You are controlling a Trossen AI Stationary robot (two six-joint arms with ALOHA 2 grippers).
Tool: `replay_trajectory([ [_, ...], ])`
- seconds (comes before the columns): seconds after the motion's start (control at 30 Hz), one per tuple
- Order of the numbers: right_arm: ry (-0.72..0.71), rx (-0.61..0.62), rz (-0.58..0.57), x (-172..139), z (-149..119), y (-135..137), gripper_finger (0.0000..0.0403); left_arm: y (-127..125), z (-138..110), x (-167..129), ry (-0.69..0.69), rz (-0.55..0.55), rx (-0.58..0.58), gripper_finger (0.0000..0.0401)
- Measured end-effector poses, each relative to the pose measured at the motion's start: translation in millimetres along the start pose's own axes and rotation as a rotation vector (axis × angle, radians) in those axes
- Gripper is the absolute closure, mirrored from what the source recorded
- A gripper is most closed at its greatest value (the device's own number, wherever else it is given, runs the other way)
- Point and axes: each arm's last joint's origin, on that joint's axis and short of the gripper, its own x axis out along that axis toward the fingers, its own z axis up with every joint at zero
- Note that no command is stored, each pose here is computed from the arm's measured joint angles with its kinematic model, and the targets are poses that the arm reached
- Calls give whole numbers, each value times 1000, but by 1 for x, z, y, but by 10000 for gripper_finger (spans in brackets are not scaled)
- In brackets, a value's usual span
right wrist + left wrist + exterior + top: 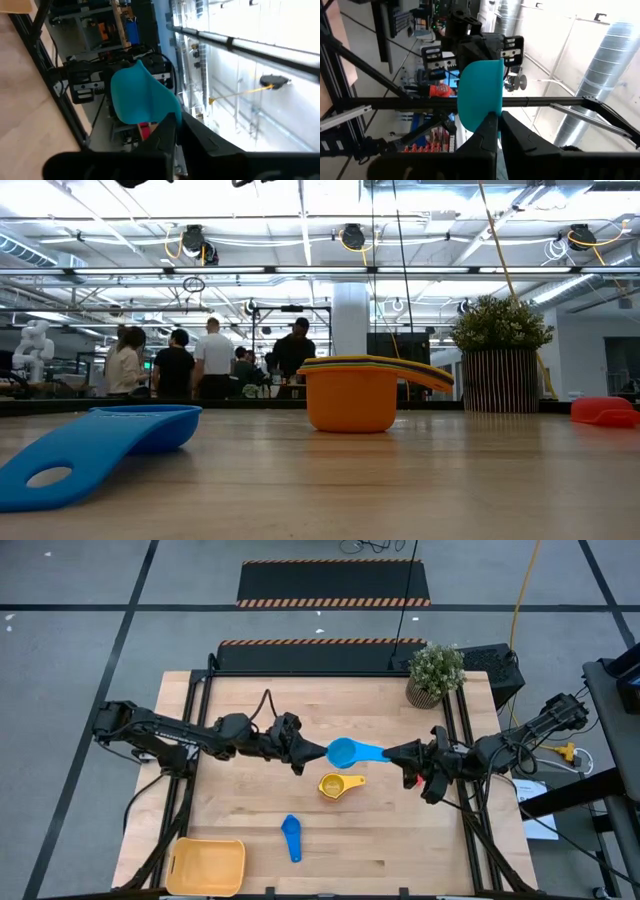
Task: Nest measuring cups in basket
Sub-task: Stack the light blue measuring cup on top of the yellow measuring cup
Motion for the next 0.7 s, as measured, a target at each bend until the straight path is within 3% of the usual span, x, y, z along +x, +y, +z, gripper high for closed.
replay_trajectory([
  [0.7, 89, 547, 126, -1, -4, 17, 223, -2, 12, -2, -32, -9, 170, 399],
])
